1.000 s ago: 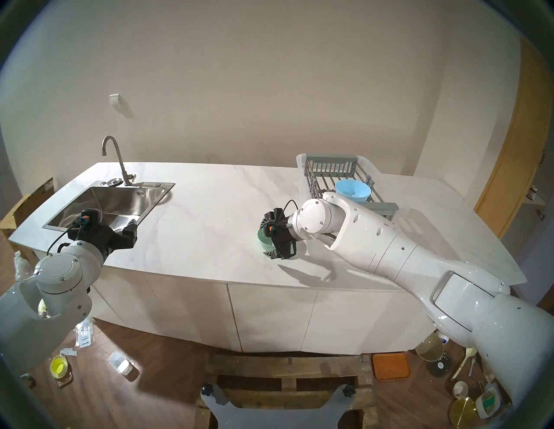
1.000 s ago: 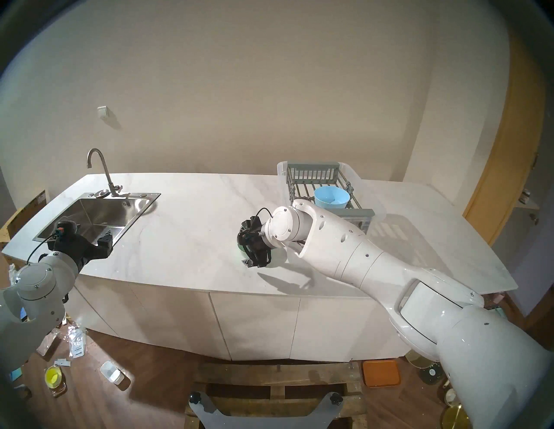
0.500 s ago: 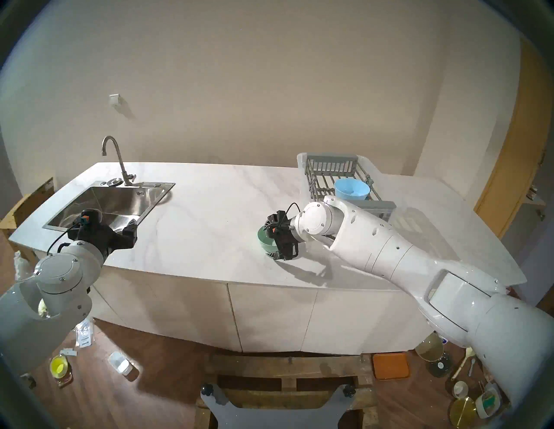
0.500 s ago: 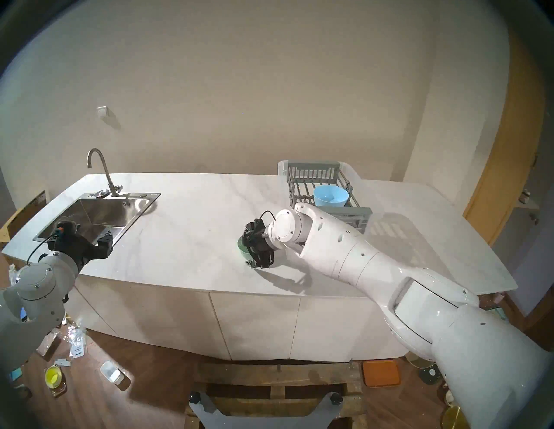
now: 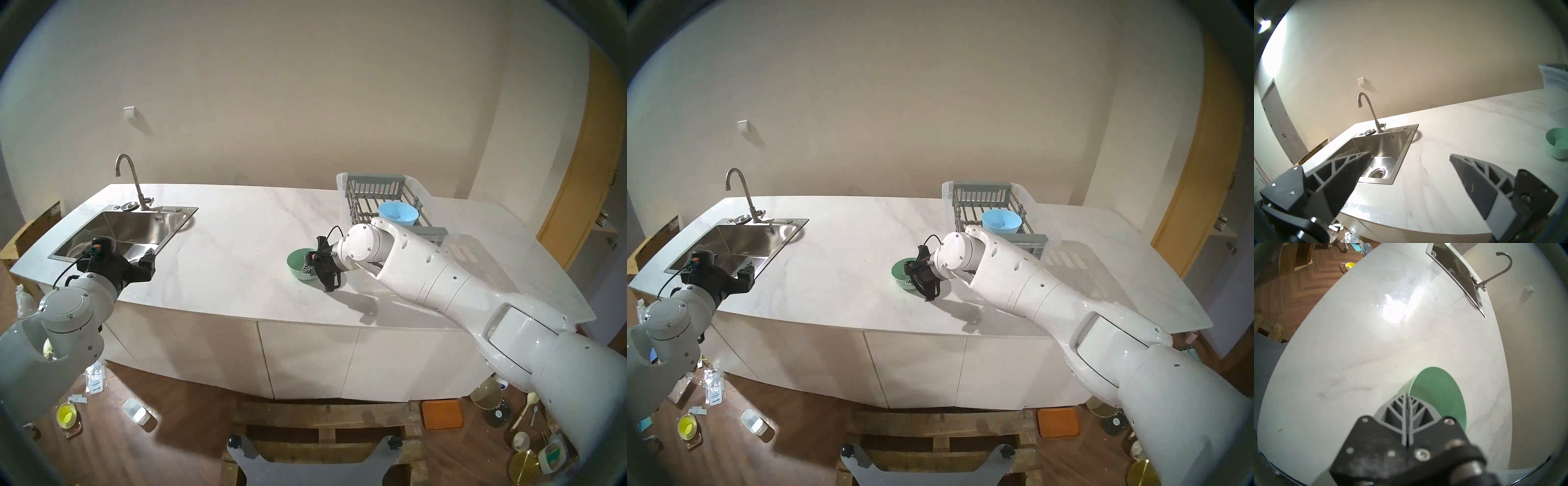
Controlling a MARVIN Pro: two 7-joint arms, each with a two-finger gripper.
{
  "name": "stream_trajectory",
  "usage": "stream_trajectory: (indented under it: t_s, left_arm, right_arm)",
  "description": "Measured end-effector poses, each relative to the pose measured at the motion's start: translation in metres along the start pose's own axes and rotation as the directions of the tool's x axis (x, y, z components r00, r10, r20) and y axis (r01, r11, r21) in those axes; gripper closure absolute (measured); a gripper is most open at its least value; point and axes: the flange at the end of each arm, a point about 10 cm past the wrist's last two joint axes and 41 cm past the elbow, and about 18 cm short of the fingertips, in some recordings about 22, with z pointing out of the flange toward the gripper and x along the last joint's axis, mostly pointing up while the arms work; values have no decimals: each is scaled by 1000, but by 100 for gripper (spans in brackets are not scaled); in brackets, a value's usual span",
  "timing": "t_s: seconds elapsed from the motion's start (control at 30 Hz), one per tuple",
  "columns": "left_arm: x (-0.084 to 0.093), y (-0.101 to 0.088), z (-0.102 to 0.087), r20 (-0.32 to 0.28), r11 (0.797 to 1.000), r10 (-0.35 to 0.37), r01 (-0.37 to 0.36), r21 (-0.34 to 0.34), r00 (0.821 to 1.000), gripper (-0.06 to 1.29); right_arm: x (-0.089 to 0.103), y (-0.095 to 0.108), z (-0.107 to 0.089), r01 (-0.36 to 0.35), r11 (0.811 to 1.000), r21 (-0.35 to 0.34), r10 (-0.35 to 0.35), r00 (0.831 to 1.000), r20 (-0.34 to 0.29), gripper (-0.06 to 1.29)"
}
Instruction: Place the plate or bowl neatly into the plate slot of the drying rack
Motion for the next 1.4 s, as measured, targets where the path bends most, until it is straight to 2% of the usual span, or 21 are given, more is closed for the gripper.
stream_trajectory:
  t_s: [0.3,0.37,0.43,0.5,0.57,0.6,0.7,0.83,0.93,1.1,1.23,1.4]
  left_arm:
    - [0,0,0,0,1000,0,0,0,1000,-2]
    - [0,0,0,1,1000,0,0,0,1000,-2]
    - [0,0,0,1,1000,0,0,0,1000,-2]
    - [0,0,0,1,1000,0,0,-1,1000,-2]
    - [0,0,0,1,1000,0,0,-1,1000,-2]
    - [0,0,0,0,1000,0,0,-1,1000,-2]
    - [0,0,0,0,1000,0,0,-1,1000,-2]
    - [0,0,0,0,1000,0,0,-1,1000,-2]
    - [0,0,0,0,1000,0,0,0,1000,-2]
    - [0,0,0,0,1000,0,0,-1,1000,-2]
    - [0,0,0,0,1000,0,0,-1,1000,-2]
    - [0,0,0,0,1000,0,0,-1,1000,-2]
  right_arm:
    - [20,19,-19,15,998,-53,-16,999,-31,125]
    - [36,29,-31,28,996,-81,-33,998,-54,125]
    - [44,32,-35,35,995,-90,-41,997,-64,125]
    - [70,38,-49,56,992,-112,-67,993,-97,125]
    - [81,39,-54,64,991,-118,-78,991,-110,125]
    - [98,41,-63,66,990,-128,-81,989,-120,125]
    - [111,46,-72,28,990,-139,-41,994,-98,125]
    - [107,53,-74,-3,989,-149,-8,997,-74,125]
    - [97,65,-74,-21,985,-169,14,999,-47,125]
    - [57,109,-80,-87,966,-242,100,994,43,125]
    - [42,130,-86,-107,954,-282,133,988,74,125]
    - [27,171,-104,-127,923,-364,174,980,100,125]
